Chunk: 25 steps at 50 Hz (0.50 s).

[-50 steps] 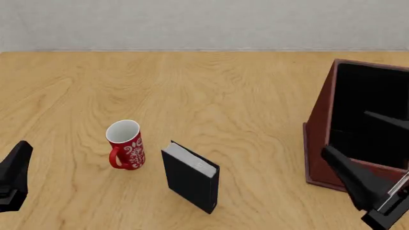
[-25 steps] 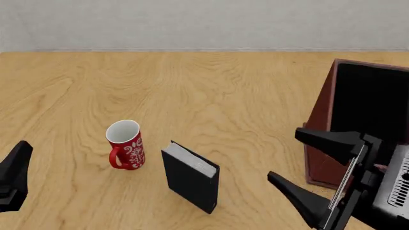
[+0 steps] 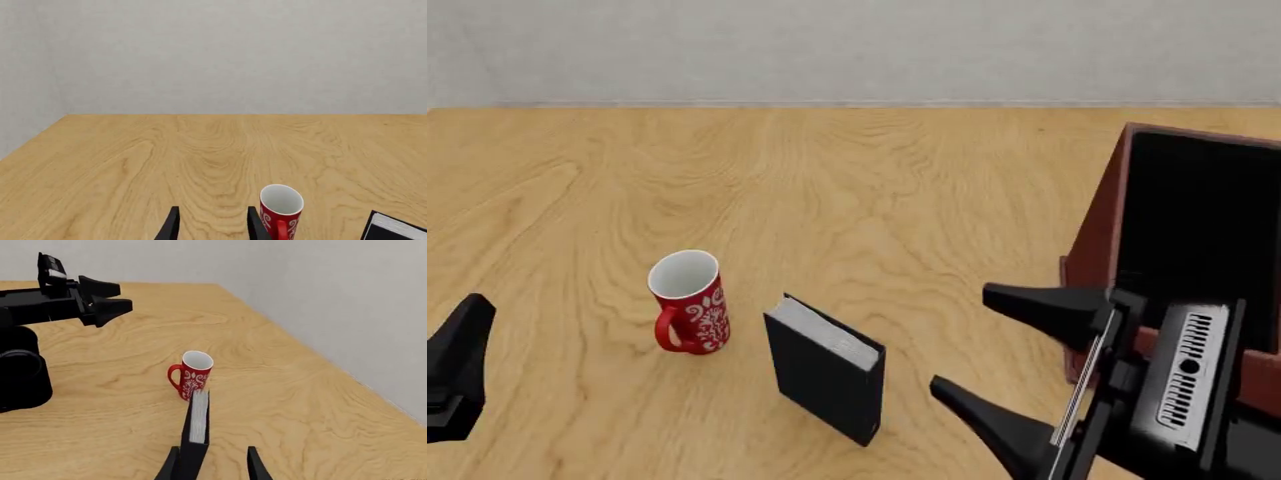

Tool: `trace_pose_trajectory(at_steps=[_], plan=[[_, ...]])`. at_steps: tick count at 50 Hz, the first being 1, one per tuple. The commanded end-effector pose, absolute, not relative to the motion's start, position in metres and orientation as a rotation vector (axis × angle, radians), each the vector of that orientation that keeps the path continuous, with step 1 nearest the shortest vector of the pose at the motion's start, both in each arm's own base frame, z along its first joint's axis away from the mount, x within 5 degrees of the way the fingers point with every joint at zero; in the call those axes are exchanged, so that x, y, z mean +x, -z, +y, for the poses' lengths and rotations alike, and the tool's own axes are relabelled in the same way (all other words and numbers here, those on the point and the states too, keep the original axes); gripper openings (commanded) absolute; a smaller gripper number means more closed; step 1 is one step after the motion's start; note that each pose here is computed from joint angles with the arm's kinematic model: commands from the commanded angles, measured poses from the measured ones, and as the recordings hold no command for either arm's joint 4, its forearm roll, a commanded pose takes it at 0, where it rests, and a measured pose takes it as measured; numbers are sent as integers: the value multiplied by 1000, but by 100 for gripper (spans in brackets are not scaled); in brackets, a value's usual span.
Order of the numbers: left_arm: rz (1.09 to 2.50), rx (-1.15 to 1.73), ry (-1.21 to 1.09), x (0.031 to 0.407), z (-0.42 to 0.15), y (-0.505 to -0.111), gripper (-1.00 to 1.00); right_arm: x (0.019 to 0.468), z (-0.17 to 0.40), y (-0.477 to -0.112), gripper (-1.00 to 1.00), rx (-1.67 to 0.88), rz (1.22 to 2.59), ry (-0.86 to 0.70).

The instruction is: Pick up the book and place it in the left compartment of the caddy.

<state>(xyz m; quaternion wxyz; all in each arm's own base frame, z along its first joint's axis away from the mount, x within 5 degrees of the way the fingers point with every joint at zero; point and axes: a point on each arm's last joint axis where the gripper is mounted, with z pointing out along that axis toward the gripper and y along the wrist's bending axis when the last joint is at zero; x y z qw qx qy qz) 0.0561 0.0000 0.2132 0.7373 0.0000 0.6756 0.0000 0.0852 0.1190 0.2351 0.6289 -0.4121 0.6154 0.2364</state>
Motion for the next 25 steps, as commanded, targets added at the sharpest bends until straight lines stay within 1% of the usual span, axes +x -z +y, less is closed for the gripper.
trace_pose_trajectory(at_steps=[1, 21, 25], plan=[[1484, 0, 0, 56, 0, -213, 100, 90, 126, -224, 100, -919, 1438, -575], [1484, 0, 0, 56, 0, -213, 100, 101, 141, -201, 100, -916, 1462, -578], [1484, 0, 0, 56, 0, -213, 100, 102, 145, -200, 100, -922, 1460, -587]])
